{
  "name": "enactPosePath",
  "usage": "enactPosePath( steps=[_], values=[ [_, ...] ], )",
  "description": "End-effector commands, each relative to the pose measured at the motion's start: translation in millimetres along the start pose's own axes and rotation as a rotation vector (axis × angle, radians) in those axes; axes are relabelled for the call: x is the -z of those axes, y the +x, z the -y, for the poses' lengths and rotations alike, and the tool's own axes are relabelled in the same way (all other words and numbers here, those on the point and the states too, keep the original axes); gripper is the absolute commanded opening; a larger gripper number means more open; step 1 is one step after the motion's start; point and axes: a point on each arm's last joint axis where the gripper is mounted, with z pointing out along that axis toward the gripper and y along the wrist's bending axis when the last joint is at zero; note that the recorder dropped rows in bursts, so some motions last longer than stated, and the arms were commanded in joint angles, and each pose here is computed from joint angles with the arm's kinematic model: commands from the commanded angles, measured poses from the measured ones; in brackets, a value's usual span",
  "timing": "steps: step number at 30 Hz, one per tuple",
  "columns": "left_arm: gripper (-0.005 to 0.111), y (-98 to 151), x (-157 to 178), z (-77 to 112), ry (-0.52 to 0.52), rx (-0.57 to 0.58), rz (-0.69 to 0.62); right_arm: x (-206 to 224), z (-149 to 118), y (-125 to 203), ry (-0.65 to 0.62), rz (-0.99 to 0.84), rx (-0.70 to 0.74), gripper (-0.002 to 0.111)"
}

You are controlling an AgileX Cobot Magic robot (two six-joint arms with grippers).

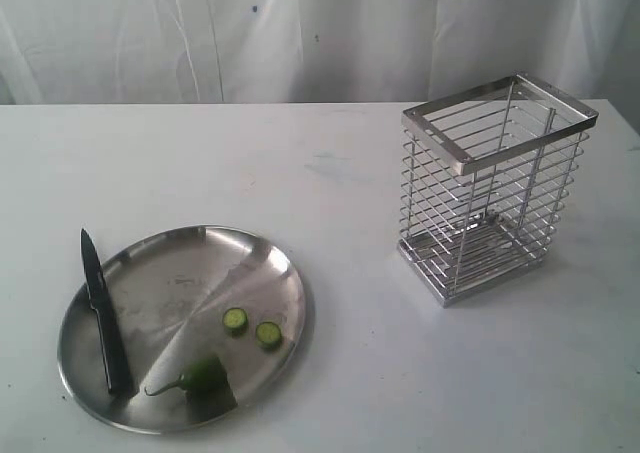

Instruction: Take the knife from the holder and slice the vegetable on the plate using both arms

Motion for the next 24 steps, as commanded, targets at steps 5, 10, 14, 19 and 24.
enactPosePath(
  steps=[5, 10, 14, 19, 24],
  values=[
    [0.000, 9.0, -1.0, -6.4, -0.068, -0.122, -0.072, 0.2, 0.1, -0.7, 0.000, 0.009, 0.002, 0.000],
    [0.000, 9.1, -1.0, -6.4, -0.068, -0.125, -0.074, 0.2, 0.1, -0.7, 0.000, 0.009, 0.002, 0.000],
    [0.000, 6.3, -1.3, -3.9, -0.044, -0.019, -0.039, 0.2, 0.1, -0.7, 0.000, 0.009, 0.011, 0.000],
    [0.000, 3.9, -1.4, -2.9, -0.033, 0.014, -0.012, 0.2, 0.1, -0.7, 0.000, 0.009, 0.013, 0.000],
    [0.000, 5.9, -1.3, -3.3, -0.038, -0.009, -0.034, 0.2, 0.1, -0.7, 0.000, 0.009, 0.013, 0.000]
  ],
)
